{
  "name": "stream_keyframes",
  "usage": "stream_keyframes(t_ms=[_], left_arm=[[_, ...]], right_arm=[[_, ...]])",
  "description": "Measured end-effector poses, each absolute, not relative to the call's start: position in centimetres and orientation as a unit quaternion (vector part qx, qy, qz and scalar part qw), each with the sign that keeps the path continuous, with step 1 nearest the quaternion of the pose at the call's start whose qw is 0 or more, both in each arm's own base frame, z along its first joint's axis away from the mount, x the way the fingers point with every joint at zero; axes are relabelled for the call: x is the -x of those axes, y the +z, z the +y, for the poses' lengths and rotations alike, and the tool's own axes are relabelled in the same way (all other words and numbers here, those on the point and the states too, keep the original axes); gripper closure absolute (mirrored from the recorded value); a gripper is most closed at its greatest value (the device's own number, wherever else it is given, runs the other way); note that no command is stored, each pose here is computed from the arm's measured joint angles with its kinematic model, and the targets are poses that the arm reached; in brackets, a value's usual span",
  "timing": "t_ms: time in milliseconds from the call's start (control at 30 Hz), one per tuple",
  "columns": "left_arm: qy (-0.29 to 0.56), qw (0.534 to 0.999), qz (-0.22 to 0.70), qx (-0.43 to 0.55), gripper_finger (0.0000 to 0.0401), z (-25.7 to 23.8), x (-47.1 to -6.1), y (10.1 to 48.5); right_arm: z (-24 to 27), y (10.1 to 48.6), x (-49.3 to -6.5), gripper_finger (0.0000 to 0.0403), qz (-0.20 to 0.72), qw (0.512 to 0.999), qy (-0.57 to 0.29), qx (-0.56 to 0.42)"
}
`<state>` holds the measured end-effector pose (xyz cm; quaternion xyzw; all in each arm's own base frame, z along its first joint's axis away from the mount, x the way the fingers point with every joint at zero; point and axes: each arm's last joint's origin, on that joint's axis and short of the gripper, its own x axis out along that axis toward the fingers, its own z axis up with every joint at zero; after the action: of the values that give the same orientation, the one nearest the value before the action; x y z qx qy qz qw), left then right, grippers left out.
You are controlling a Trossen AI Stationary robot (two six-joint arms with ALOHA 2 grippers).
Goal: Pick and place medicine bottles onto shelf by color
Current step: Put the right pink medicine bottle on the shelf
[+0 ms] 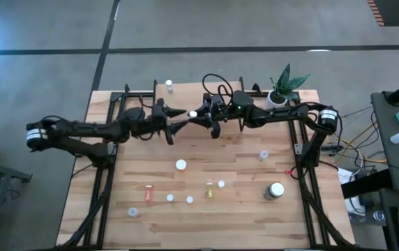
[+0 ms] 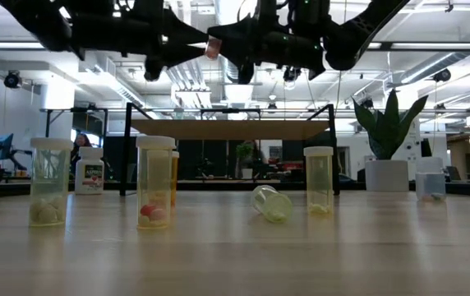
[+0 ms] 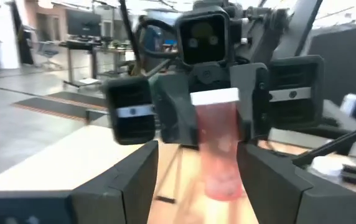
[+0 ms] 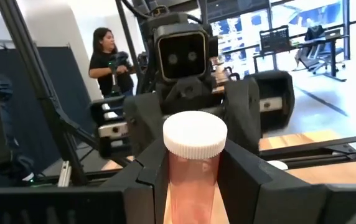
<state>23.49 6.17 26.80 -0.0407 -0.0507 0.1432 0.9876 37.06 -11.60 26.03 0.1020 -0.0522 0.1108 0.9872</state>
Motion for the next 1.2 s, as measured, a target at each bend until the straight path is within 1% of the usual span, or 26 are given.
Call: stream_keyframes(t_ms=[100, 200, 367, 500, 667, 800, 967, 1200], left_arm=[[0.177, 0.983, -0.048, 0.027, 0.0199, 6.2, -22.3, 27.6], [0.194, 0.980, -0.031, 0.018, 0.0199, 6.0, -21.3, 28.0], [0.224, 0.974, -0.018, 0.015, 0.0199, 5.7, -19.6, 28.7], [0.236, 0.972, -0.020, 0.005, 0.0199, 5.5, -18.4, 29.3], [0.242, 0.970, -0.037, -0.007, 0.0199, 5.2, -17.2, 30.1], [0.252, 0.967, -0.044, -0.008, 0.0199, 5.1, -16.3, 30.3], [0.274, 0.961, -0.042, -0.004, 0.0199, 4.9, -15.4, 30.5], [0.275, 0.960, -0.049, -0.002, 0.0199, 4.7, -14.4, 29.7]], right_arm=[[-11.8, 26.3, -37.1, 0.0298, -0.054, 0.988, 0.110, -0.097], [-12.2, 26.7, -37.3, 0.0298, -0.056, 0.989, 0.105, -0.086], [-12.7, 27.2, -37.8, 0.0298, -0.025, 0.996, 0.069, -0.060], [-13.1, 27.8, -38.2, 0.0298, -0.014, 0.999, 0.034, -0.024], [-14.7, 28.4, -38.2, 0.0298, -0.025, 0.999, 0.011, -0.019], [-16.6, 27.6, -38.9, 0.0298, -0.018, 0.999, -0.007, -0.027], [-18.8, 26.5, -40.8, 0.0298, -0.016, 0.999, -0.019, -0.041], [-22.0, 25.4, -42.6, 0.0298, -0.010, 0.998, -0.042, -0.049]])
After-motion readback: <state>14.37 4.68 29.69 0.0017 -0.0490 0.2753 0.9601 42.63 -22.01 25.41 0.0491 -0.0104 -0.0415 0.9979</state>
